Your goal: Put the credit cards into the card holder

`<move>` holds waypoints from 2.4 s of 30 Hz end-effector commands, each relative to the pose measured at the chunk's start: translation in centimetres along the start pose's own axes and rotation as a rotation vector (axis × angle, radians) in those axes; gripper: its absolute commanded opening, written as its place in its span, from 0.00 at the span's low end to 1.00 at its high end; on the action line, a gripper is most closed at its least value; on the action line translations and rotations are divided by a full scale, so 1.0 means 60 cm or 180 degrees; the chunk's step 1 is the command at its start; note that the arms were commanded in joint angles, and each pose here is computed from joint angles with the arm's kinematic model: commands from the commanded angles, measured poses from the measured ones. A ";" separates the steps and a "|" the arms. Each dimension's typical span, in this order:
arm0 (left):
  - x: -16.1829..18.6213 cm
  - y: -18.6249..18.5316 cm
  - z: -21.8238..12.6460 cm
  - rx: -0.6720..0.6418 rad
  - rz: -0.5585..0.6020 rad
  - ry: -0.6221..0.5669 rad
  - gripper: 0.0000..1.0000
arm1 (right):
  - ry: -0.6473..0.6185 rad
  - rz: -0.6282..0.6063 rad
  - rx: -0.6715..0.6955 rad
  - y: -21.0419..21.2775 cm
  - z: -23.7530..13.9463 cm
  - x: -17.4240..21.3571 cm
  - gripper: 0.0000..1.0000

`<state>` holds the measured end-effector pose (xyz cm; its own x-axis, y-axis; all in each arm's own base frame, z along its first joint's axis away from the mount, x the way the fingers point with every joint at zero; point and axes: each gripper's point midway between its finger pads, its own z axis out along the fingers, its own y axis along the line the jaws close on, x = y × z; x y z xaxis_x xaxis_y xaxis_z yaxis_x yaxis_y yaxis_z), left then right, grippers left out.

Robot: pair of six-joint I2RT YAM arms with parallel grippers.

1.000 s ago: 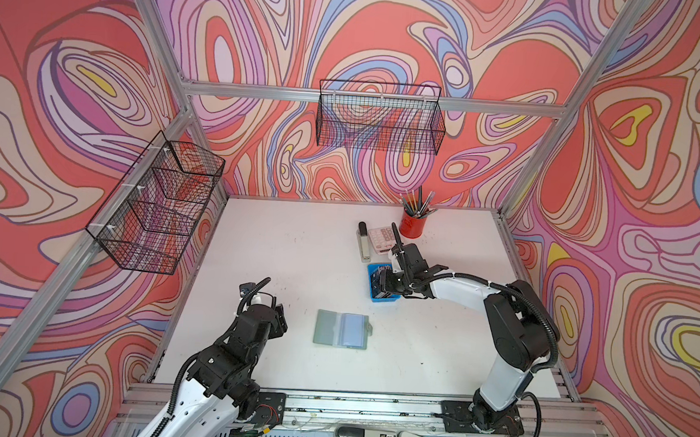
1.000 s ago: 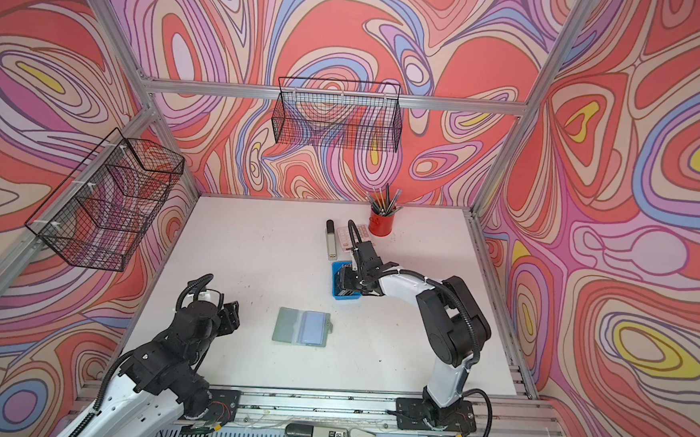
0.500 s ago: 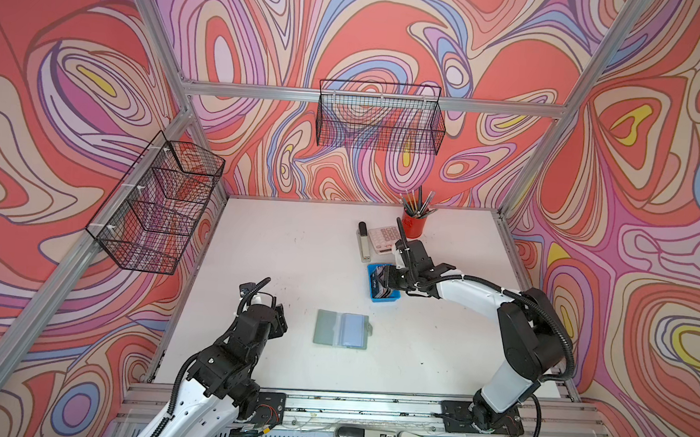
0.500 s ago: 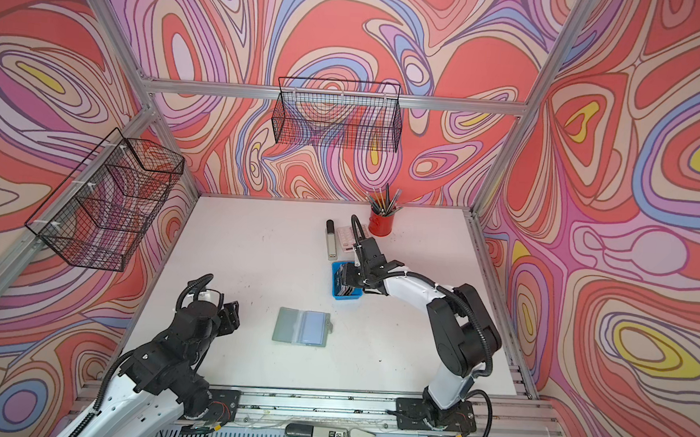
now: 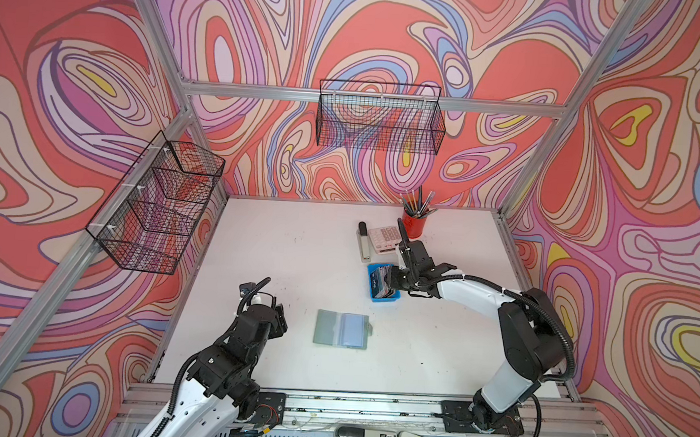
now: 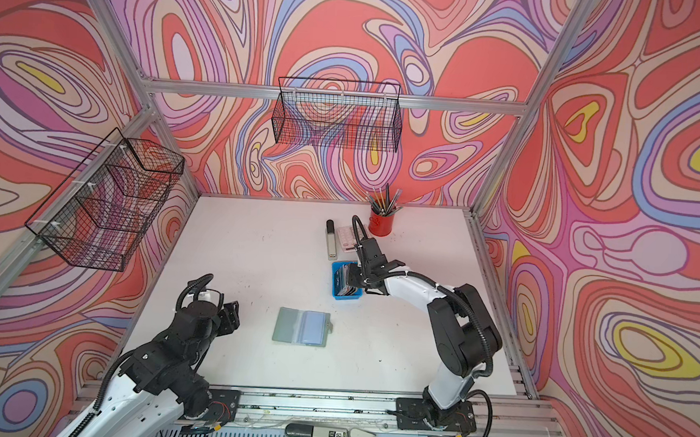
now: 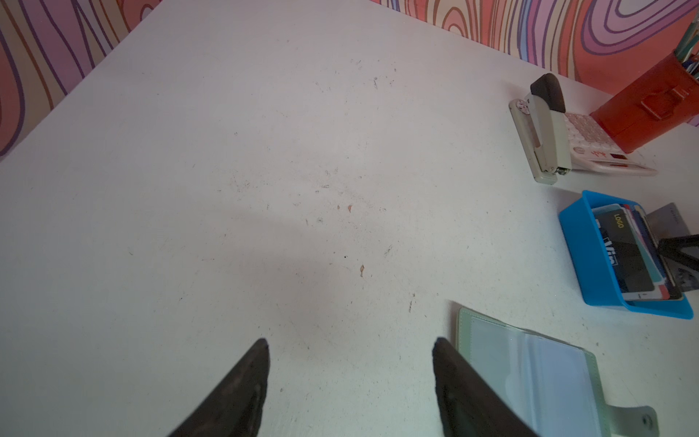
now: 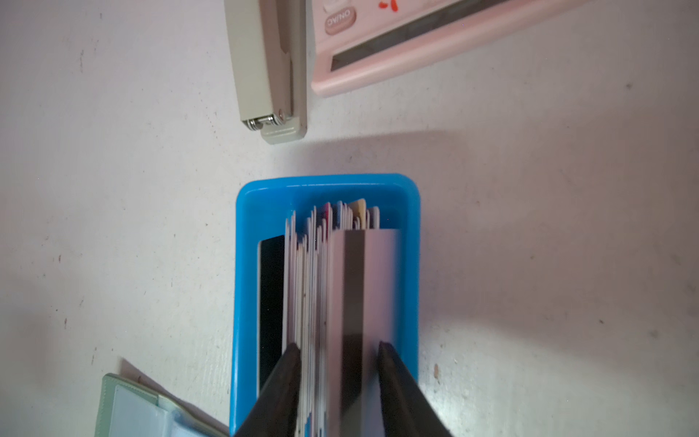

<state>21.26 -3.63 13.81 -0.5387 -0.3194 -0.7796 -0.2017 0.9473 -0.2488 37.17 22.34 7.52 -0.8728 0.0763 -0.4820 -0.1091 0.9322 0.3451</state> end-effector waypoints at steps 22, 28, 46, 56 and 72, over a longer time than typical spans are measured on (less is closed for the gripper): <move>0.011 0.009 0.002 -0.0060 0.0001 0.0062 0.71 | -0.0409 0.0080 0.0412 -0.034 -0.101 -0.031 0.00; 0.005 -0.013 -0.022 0.0217 -0.0297 0.0145 0.73 | -0.0712 0.0365 0.0214 -0.018 -0.177 -0.013 0.00; 0.174 -0.130 0.047 0.0957 -0.0269 0.1545 0.63 | -0.1074 0.0352 -0.1355 0.239 -0.186 0.202 0.00; 0.237 -0.122 0.043 0.0915 -0.0204 0.1660 0.65 | -0.1027 0.0775 -0.1412 0.190 -0.143 0.243 0.00; 0.277 -0.203 0.027 0.1387 -0.0121 0.1877 0.65 | -0.1175 0.0911 -0.1274 0.140 -0.159 0.241 0.00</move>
<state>16.47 -20.15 3.34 -0.9040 -0.1914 -0.3824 0.0716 0.8139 -0.5766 19.16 28.37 11.34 -0.6853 0.4736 -0.5532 -0.1433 0.6571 0.7400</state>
